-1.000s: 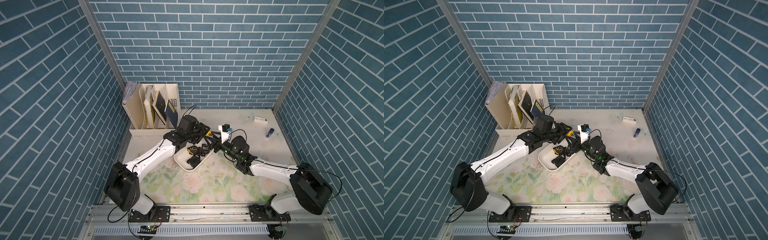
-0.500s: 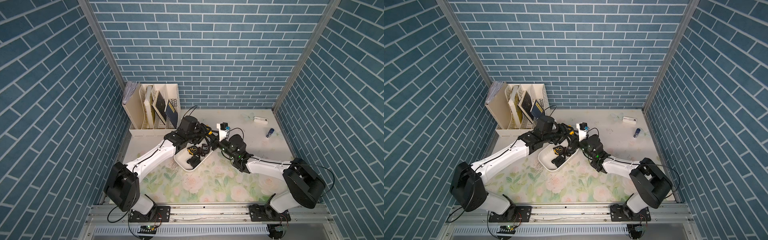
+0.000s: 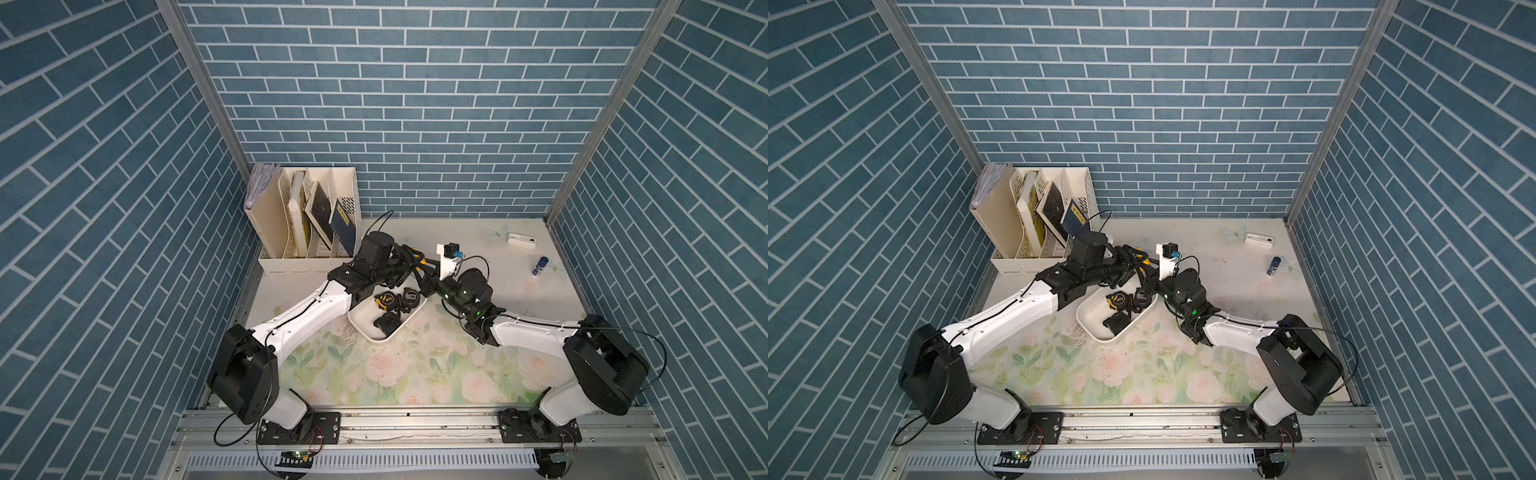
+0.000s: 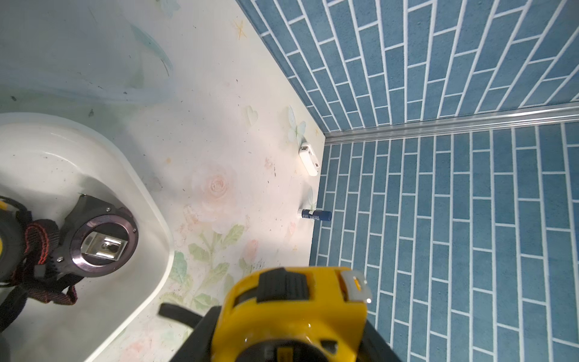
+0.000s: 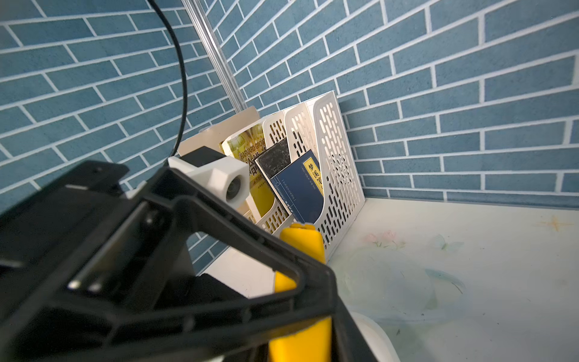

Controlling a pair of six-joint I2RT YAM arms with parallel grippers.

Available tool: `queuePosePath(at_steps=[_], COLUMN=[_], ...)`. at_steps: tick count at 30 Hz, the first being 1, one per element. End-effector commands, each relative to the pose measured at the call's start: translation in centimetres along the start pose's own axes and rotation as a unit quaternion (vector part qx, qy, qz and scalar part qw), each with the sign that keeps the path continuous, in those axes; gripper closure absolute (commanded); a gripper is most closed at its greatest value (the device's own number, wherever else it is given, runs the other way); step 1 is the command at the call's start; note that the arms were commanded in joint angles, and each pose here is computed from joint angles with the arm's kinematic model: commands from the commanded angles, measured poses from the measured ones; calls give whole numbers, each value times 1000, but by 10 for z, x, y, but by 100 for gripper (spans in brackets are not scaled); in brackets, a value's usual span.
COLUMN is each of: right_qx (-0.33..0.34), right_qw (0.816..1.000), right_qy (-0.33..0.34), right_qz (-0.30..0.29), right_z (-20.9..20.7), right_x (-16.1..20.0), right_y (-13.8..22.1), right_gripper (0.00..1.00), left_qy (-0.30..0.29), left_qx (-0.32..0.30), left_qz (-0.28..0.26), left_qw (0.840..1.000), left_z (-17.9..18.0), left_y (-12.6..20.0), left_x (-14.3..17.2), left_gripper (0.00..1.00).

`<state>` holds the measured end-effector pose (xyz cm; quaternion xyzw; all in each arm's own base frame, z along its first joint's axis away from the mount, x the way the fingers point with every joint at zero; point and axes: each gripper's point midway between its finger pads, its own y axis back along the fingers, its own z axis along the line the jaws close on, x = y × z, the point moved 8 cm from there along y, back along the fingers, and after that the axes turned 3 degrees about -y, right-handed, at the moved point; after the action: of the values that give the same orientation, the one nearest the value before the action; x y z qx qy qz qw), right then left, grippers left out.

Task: Take the tape measure out of the storage box
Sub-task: Place the tape measure at the center of the board.

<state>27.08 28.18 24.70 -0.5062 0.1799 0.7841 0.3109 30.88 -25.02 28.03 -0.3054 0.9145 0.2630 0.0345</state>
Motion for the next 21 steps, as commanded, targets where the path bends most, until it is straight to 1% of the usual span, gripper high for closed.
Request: queuePosePath(at_steps=[1, 2, 4, 5, 6, 9, 11, 15, 17, 19, 21], right_qx=[-9, -9, -6, -5, -4, 2, 7, 25, 36, 47, 62], right_qw=[1000, 1000, 1000, 1000, 1000, 1000, 1000, 999, 999, 998, 997], right_qy=[18, 18, 17, 18, 17, 17, 18, 25, 29, 31, 35], right_qz=[-17, -16, -15, -15, -15, -15, -16, -15, -13, -14, -15], right_z=[5, 5, 5, 4, 5, 4, 4, 2, 0, -1, -3], right_x=[-7, -7, -7, -8, -8, -10, -11, -13, -13, -14, -16], right_y=[-9, -10, -10, -11, -10, -10, -9, -5, -3, 0, 2], right_gripper=[83, 87, 94, 97, 99, 100, 100, 100, 100, 100, 100], left_qy=[-8, -8, -11, -13, -13, -20, -24, -29, -31, -32, -32], left_qx=[27, 28, 29, 30, 29, 29, 27, 27, 27, 26, 23], left_qz=[11, 10, 7, 6, 4, -3, -7, -17, -22, -27, -31], left_qw=[1000, 1000, 1000, 999, 999, 999, 999, 999, 999, 999, 999], left_z=[-8, -8, -8, -9, -9, -10, -11, -12, -12, -13, -12], left_y=[9, 9, 11, 12, 13, 15, 17, 22, 24, 27, 28], left_x=[5, 5, 5, 5, 5, 4, 3, 1, 0, -1, -2], left_gripper=[100, 97, 85, 79, 69, 50, 41, 27, 25, 18, 16])
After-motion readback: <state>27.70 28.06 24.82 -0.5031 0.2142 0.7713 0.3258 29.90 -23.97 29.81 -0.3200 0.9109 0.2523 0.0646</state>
